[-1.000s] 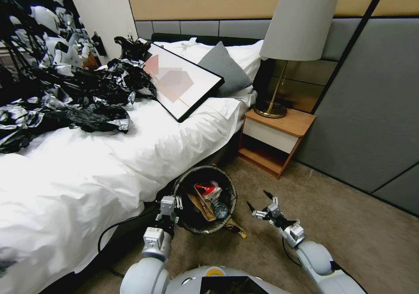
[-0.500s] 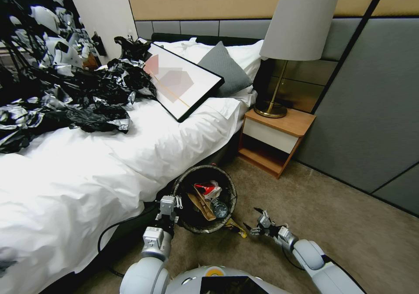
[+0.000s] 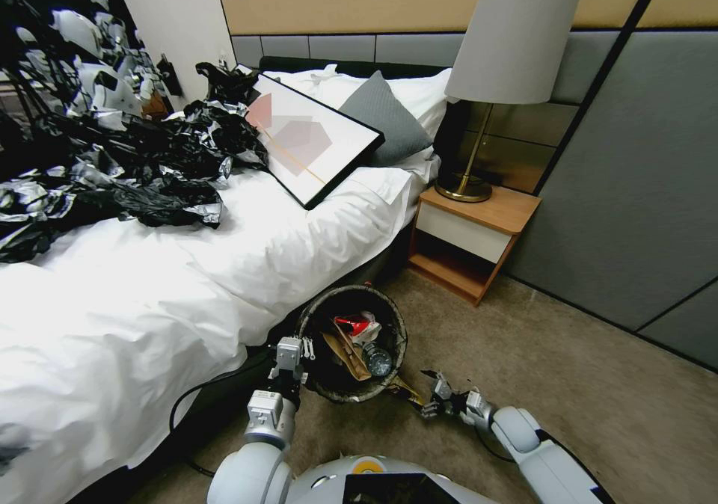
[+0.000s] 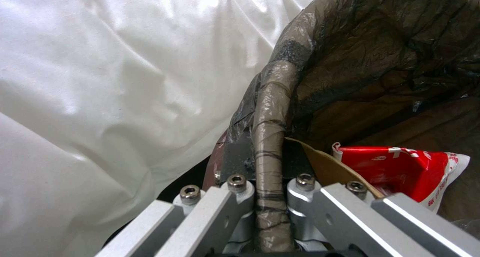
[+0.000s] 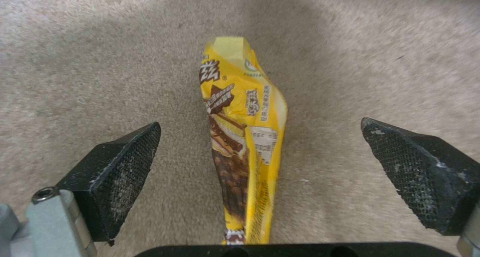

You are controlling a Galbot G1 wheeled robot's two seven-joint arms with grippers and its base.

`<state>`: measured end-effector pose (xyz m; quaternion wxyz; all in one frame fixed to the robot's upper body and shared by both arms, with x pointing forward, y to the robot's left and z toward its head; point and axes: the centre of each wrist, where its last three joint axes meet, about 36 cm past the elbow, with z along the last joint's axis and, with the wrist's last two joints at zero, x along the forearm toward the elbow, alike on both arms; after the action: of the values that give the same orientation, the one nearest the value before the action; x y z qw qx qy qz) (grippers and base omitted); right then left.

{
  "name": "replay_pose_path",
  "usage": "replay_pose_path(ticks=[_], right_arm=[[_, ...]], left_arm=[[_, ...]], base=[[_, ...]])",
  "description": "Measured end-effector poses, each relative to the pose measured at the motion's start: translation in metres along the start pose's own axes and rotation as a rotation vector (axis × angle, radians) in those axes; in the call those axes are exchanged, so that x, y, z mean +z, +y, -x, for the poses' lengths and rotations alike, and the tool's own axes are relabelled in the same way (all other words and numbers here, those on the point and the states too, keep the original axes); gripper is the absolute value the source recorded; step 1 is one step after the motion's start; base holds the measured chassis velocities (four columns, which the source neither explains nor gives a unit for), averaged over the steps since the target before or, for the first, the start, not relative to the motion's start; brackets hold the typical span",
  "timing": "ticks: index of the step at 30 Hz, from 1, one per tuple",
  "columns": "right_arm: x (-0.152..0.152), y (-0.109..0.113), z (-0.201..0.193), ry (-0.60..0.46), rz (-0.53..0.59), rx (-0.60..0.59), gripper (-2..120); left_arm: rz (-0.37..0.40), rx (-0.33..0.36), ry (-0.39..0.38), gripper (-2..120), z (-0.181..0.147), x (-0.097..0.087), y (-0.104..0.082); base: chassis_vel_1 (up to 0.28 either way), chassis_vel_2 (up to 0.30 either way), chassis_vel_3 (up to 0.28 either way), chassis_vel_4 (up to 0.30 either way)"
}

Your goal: Pick up the trash bin, then pick up the garbage from the floor and place it into the trash bin.

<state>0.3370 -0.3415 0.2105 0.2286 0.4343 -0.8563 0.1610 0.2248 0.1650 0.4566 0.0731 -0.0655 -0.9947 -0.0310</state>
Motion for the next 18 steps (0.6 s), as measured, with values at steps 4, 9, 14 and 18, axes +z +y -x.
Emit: replay_pose_path(ticks=[4, 9, 14, 18], right_arm=[[0.012, 0.002, 0.013, 0.005, 0.029, 0.024, 100], [0.023, 0.004, 0.019, 0.019, 0.058, 0.039, 100], [0.033, 0.009, 0.028, 0.026, 0.086, 0.049, 100], [0.040, 0.012, 0.037, 0.030, 0.101, 0.057, 95]], left_arm=[[0.002, -0.006, 0.003, 0, 0.000, 0.001, 0.001], [0.002, -0.007, 0.005, 0, 0.000, 0.002, 0.001], [0.001, -0.005, 0.005, 0, 0.000, 0.002, 0.000], [0.000, -0.002, 0.005, 0, 0.000, 0.002, -0.001]], base=[[0.000, 0.000, 0.000, 0.000], [0.000, 0.000, 0.000, 0.000], [0.000, 0.000, 0.000, 0.000], [0.000, 0.000, 0.000, 0.000]])
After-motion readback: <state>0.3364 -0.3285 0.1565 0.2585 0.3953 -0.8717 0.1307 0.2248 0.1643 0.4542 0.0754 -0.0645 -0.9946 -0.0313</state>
